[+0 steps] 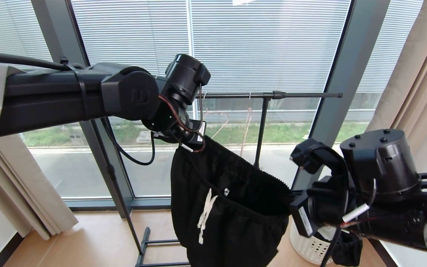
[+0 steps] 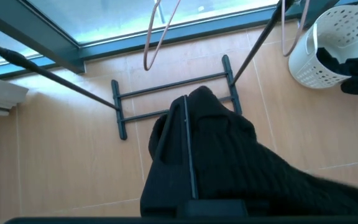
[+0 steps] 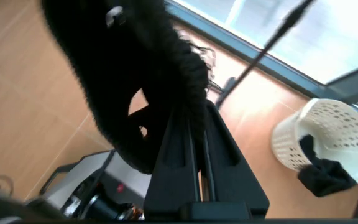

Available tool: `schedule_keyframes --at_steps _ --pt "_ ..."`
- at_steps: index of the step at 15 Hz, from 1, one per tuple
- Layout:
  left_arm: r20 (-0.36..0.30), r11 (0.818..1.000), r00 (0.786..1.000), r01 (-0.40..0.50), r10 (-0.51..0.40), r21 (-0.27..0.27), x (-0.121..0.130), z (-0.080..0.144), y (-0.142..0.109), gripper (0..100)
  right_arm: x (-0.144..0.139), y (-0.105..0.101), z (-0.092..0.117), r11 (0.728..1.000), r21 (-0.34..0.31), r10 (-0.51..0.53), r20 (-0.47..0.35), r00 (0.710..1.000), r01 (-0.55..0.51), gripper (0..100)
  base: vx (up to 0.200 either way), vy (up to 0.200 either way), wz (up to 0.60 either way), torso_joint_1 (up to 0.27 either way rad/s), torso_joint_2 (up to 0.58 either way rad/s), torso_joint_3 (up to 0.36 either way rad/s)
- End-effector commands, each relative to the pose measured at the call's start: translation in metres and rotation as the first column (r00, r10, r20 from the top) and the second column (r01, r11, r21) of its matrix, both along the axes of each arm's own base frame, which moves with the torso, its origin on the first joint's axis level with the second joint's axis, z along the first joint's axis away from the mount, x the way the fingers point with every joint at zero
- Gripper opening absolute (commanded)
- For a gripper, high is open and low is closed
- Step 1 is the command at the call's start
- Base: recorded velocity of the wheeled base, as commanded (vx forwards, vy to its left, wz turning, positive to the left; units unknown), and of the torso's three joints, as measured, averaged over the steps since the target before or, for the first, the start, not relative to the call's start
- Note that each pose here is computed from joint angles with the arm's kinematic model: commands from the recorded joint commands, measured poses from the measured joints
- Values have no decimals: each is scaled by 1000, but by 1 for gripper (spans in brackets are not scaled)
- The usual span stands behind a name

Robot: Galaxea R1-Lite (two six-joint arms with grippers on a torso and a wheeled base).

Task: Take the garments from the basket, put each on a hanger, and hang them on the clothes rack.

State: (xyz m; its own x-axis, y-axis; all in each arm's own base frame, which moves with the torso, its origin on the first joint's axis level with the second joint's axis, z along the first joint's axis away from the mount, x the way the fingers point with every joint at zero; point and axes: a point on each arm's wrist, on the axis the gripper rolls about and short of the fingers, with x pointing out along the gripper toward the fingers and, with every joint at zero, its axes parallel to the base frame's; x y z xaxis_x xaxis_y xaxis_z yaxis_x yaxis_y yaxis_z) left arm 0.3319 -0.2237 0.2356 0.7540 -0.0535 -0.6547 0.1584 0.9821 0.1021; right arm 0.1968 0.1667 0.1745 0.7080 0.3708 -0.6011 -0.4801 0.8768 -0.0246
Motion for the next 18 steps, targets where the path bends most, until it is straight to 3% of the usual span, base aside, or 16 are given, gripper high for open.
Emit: schedule_keyframes --at_steps 1,4,8,11,18 --pt "-29 999 999 17 -16 43 -26 5 19 0 42 -9 2 990 -12 -142 28 989 143 0 0 0 0 0 0 0" --pt "-91 996 996 34 -26 86 -57 -3 38 0 85 6 25 986 35 -167 112 980 164 0 0 0 0 0 0 0" --pt "-174 986 981 103 -80 129 -103 -22 41 0 116 25 31 985 62 -170 149 974 162 0 0 0 0 0 0 0" --pt "-243 989 964 126 -105 75 -142 -47 17 0 128 44 31 986 75 -161 173 972 150 0 0 0 0 0 0 0" --pt "-195 983 964 171 -180 -61 -161 -53 -27 0 137 84 41 989 117 -120 226 967 95 0 0 0 0 0 0 0"
